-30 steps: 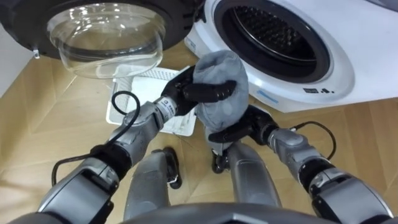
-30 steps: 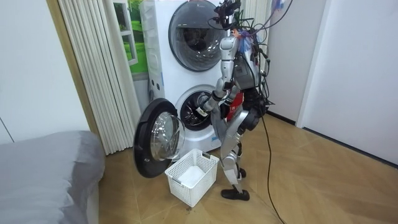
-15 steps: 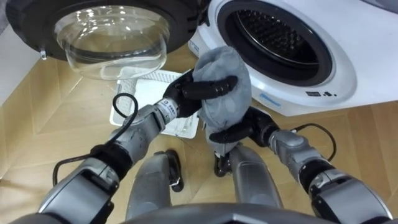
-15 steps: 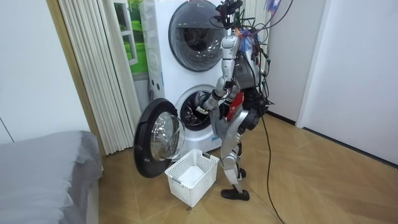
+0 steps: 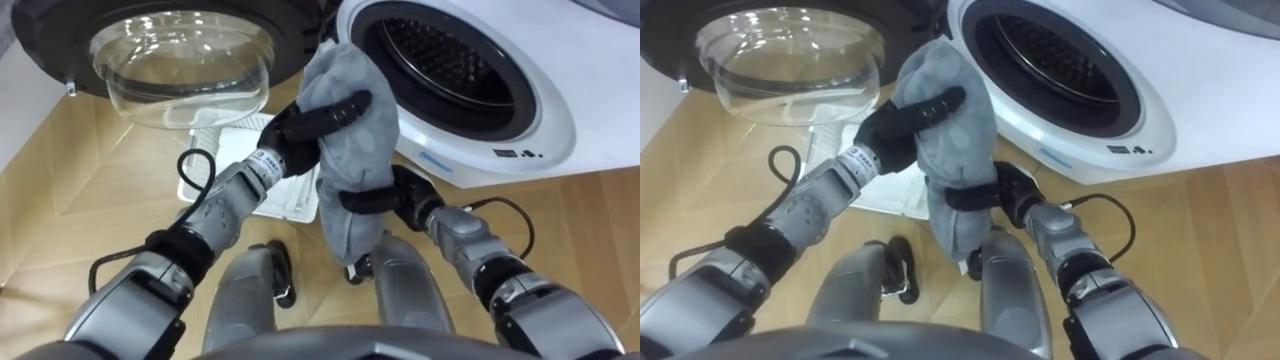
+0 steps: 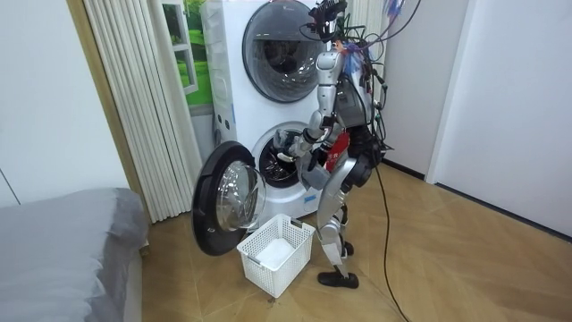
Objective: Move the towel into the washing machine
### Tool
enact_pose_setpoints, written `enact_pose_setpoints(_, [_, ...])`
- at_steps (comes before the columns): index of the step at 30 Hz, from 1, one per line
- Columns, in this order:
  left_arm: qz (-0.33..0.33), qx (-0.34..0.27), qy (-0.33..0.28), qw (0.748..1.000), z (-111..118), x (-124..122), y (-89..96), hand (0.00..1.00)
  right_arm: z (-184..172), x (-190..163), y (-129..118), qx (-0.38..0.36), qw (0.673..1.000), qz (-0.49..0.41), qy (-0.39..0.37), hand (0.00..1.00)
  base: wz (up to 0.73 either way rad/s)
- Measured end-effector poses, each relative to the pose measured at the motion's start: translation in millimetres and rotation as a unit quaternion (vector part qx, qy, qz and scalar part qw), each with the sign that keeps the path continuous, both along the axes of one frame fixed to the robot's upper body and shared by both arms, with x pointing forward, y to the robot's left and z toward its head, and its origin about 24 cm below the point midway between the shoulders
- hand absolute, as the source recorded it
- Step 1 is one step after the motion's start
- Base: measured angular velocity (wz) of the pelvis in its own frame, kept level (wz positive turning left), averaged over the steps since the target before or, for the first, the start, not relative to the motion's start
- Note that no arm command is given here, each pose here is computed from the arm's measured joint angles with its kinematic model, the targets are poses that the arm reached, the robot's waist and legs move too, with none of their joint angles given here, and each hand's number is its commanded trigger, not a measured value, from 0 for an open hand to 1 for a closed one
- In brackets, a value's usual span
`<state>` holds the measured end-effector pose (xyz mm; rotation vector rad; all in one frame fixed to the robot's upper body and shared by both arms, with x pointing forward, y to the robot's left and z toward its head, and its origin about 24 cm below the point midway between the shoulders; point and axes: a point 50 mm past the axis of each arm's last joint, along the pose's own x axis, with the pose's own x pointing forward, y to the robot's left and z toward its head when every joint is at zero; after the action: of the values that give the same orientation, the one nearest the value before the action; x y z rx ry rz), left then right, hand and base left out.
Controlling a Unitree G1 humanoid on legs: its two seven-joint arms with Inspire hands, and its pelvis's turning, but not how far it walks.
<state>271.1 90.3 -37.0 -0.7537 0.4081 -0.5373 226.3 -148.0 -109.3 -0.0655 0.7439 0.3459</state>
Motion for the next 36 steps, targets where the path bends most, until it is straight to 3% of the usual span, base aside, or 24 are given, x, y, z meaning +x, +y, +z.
enact_pose_setpoints(6, [0.021, -0.015, 0.004, 1.000, 0, 0, 2.4, 0.00, -3, -4, -5, 0.002, 1.000, -0.027, 0.006, 1.00, 0.00])
enact_pose_setpoints(12, [0.065, 0.007, 0.027, 0.997, -14, -10, 23.5, 0.00, -13, -22, -24, -0.023, 0.997, -0.066, 0.040, 1.00, 0.00])
enact_pose_setpoints(15, [0.092, 0.112, 0.062, 0.987, -36, -23, 45.8, 0.00, -16, -25, -37, -0.036, 0.993, -0.098, 0.057, 1.00, 0.02])
enact_pose_setpoints(17, [0.081, 0.236, 0.094, 0.964, -56, -39, 65.0, 0.00, -16, -25, -46, -0.024, 0.988, -0.137, 0.071, 1.00, 0.17])
enact_pose_setpoints(20, [0.062, 0.350, 0.128, 0.926, -76, -66, 82.4, 0.00, -15, -25, -58, 0.000, 0.978, -0.194, 0.082, 1.00, 0.09])
enact_pose_setpoints(28, [0.058, 0.464, 0.159, 0.870, -90, -88, 100.9, 0.00, -10, -19, -84, 0.044, 0.940, -0.325, 0.092, 1.00, 0.07])
enact_pose_setpoints(36, [0.081, 0.494, 0.176, 0.848, -93, -97, 113.3, 0.00, -4, -17, -100, 0.084, 0.912, -0.390, 0.090, 1.00, 0.06])
